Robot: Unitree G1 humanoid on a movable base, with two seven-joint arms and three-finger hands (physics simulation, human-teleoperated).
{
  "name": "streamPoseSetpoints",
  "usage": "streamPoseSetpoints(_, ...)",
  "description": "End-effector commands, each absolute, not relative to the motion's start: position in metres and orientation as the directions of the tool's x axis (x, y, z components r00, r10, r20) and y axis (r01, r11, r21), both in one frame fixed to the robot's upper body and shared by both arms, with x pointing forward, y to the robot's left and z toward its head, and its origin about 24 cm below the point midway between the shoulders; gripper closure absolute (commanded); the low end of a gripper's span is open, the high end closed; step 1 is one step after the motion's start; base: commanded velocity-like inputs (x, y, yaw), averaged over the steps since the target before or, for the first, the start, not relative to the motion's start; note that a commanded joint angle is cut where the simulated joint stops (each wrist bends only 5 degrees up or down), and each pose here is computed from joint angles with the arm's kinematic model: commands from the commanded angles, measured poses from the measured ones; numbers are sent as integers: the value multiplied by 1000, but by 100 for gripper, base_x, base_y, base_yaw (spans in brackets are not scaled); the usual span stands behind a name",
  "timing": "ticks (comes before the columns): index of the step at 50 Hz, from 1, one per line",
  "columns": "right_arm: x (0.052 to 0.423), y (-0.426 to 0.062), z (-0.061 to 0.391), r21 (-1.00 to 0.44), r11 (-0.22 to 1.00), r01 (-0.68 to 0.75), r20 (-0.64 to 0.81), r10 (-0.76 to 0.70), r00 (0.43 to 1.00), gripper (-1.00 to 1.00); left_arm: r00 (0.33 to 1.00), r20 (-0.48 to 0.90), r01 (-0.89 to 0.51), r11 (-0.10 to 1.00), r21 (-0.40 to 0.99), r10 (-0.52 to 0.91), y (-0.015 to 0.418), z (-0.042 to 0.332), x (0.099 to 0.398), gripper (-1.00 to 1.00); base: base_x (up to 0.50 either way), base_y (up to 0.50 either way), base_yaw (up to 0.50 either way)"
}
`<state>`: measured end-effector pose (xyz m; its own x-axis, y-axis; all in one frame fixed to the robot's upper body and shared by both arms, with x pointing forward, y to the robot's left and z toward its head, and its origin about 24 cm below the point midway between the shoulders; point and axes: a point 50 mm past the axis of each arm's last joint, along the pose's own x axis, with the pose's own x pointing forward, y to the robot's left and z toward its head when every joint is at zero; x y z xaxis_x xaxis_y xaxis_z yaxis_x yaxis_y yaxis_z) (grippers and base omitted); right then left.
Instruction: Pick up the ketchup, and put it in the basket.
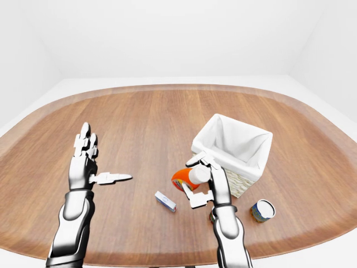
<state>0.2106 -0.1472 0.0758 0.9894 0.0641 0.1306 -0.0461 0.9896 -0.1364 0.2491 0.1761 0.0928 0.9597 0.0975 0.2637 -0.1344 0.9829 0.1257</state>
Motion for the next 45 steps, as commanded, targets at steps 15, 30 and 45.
streamPoseSetpoints(15, 215, -146, 74, -142, 989, -31, 139, 51, 989, 100, 974, 117, -212, 963, 168, 194, 212, 58, 256, -100, 0, 0, 0)
streamPoseSetpoints(30, 219, -145, 70, -154, 988, -25, 127, 45, 991, 100, 976, 115, -200, 967, 159, 183, 210, 58, 255, -100, 0, 0, 0)
streamPoseSetpoints(45, 225, -157, 109, -177, 984, 22, 233, 20, 972, 100, 974, 126, -205, 967, 151, 187, 211, 61, 253, -100, 0, 0, 0)
